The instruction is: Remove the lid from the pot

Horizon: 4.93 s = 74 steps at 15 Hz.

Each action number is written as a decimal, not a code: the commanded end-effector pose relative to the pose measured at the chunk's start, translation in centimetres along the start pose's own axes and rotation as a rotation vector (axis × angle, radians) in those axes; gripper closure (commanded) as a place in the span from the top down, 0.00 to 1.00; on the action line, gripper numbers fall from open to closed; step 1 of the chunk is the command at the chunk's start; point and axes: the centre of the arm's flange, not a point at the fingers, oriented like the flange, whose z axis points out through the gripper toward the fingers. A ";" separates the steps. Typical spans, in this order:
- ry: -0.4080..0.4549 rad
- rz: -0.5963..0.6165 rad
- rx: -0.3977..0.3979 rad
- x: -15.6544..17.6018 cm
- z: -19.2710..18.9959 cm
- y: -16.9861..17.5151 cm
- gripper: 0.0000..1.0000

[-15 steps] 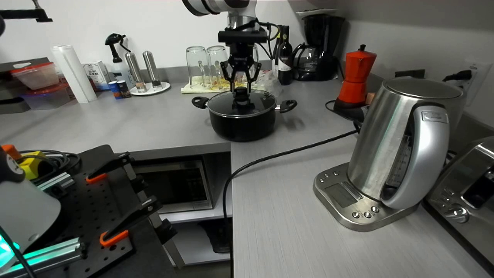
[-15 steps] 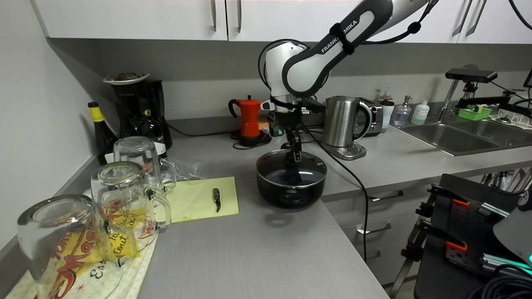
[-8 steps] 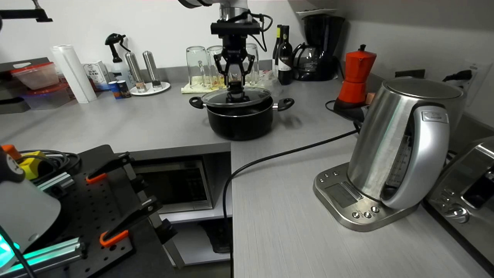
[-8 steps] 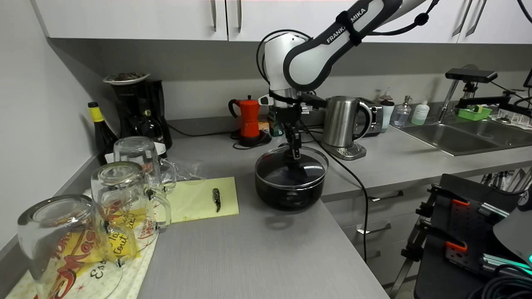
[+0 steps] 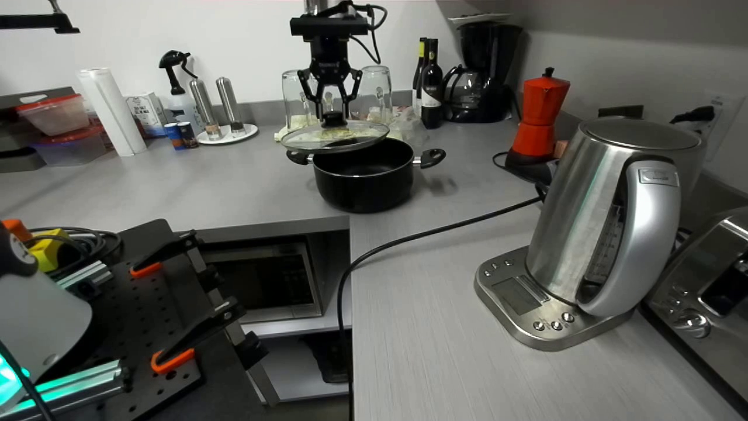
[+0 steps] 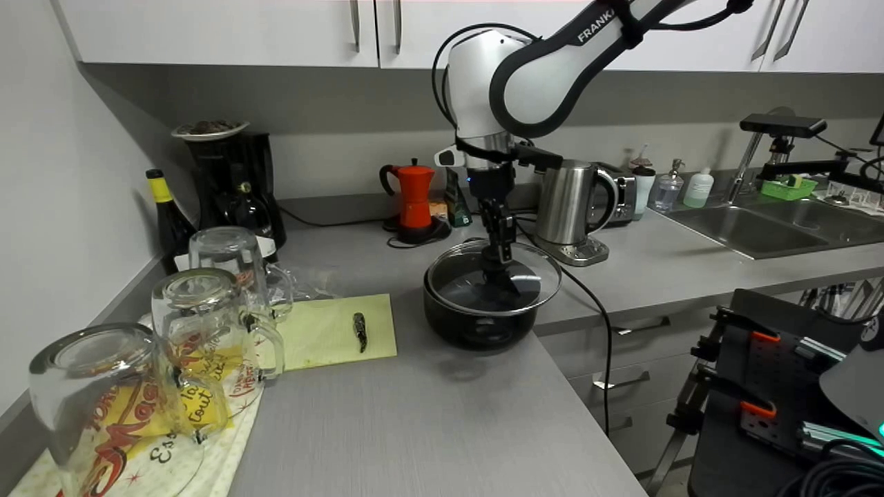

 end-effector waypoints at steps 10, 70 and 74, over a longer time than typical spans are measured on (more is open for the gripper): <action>-0.057 -0.313 -0.078 -1.5 -0.5 -16.0 0.23; 0.061 -1.157 0.107 5.1 15.0 -23.4 0.23; 0.077 -1.157 0.112 6.0 15.4 -21.9 0.23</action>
